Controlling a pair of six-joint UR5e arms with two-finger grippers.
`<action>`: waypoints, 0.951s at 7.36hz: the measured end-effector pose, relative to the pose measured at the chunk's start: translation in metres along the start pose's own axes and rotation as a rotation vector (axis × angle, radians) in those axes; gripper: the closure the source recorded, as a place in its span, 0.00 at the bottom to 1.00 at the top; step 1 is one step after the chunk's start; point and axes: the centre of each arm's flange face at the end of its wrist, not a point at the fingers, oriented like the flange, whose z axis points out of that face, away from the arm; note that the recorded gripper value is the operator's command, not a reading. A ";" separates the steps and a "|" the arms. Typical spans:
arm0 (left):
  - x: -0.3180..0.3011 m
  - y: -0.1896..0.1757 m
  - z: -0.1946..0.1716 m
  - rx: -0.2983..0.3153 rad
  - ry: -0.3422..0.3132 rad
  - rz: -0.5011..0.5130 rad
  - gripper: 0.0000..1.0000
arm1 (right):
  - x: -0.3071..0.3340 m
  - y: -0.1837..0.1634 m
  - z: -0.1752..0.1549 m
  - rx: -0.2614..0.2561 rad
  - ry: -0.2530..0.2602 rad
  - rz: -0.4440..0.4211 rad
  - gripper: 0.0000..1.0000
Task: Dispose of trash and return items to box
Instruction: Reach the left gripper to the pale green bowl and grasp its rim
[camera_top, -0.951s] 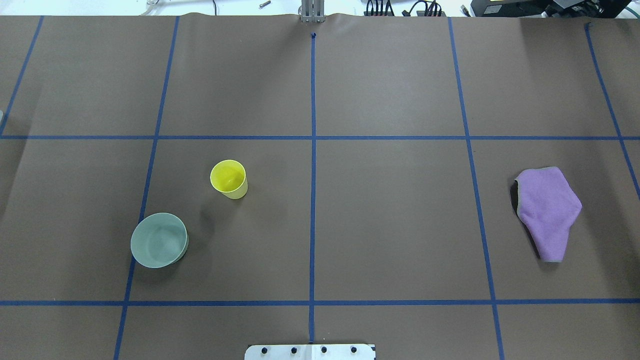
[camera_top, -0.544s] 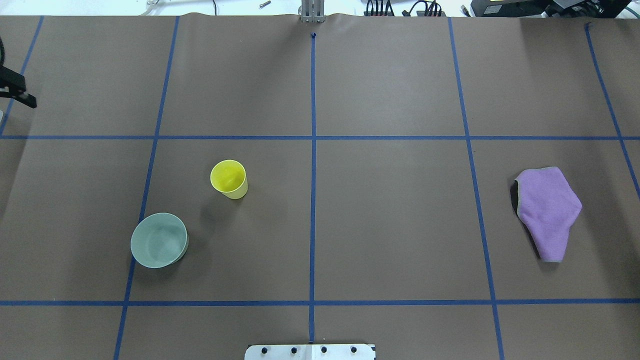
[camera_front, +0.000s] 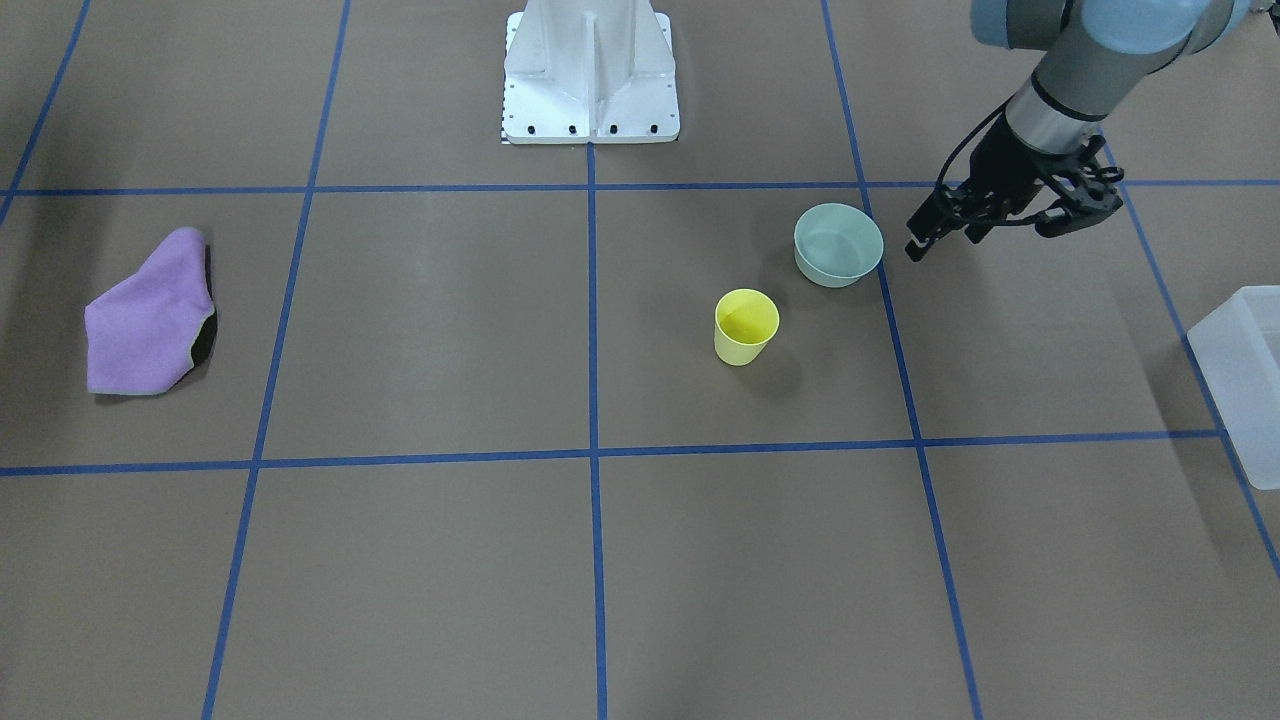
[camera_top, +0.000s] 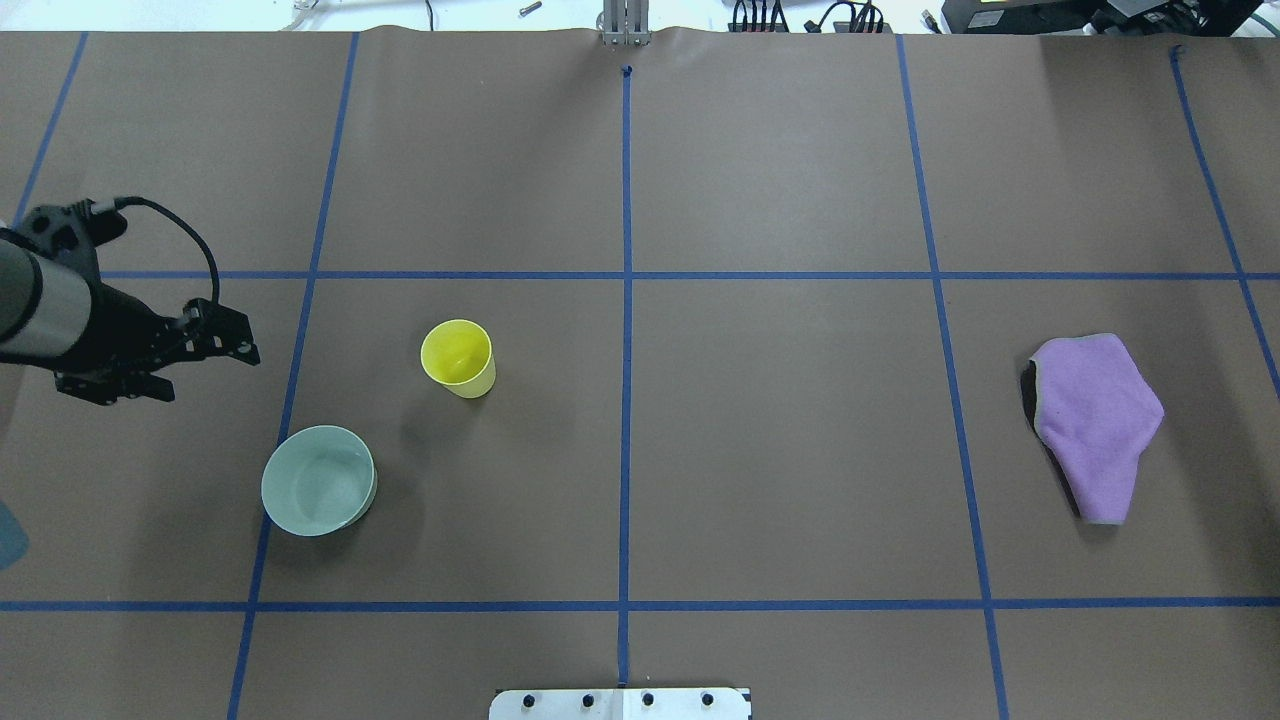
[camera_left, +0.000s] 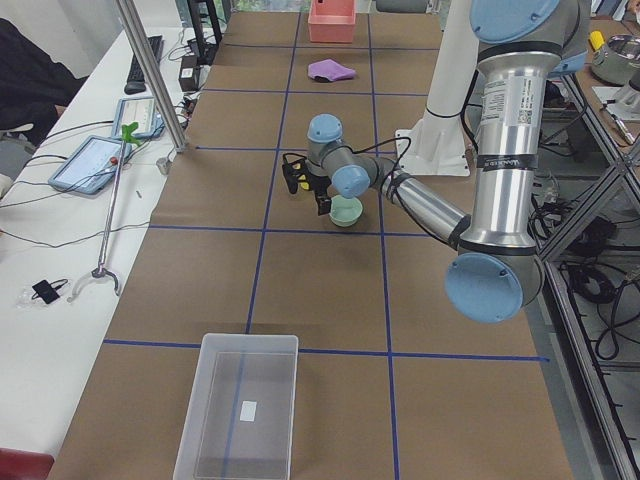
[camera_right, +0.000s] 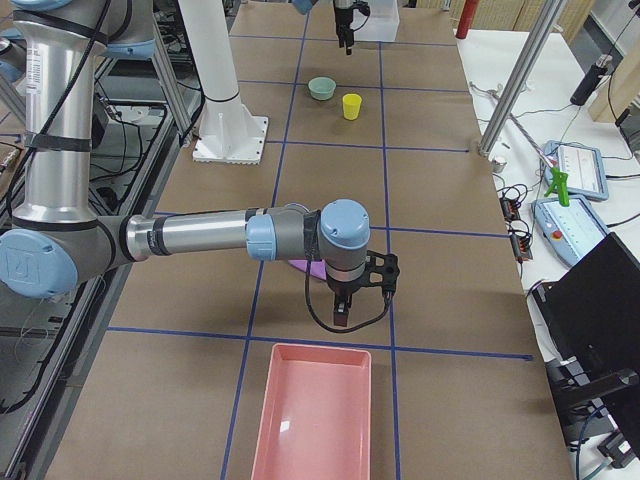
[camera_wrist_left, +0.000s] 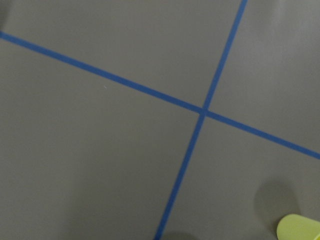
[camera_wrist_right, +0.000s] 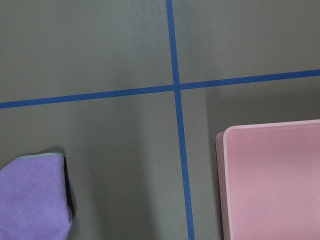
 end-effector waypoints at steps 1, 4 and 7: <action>0.002 0.022 0.018 -0.007 -0.009 0.005 0.02 | 0.000 0.000 0.000 -0.001 -0.001 0.001 0.00; 0.003 0.062 0.057 -0.043 -0.053 0.044 0.02 | 0.000 -0.001 0.001 -0.002 0.000 0.002 0.00; -0.005 0.078 0.089 -0.058 -0.106 0.068 0.50 | 0.000 -0.001 0.001 -0.004 0.000 0.009 0.00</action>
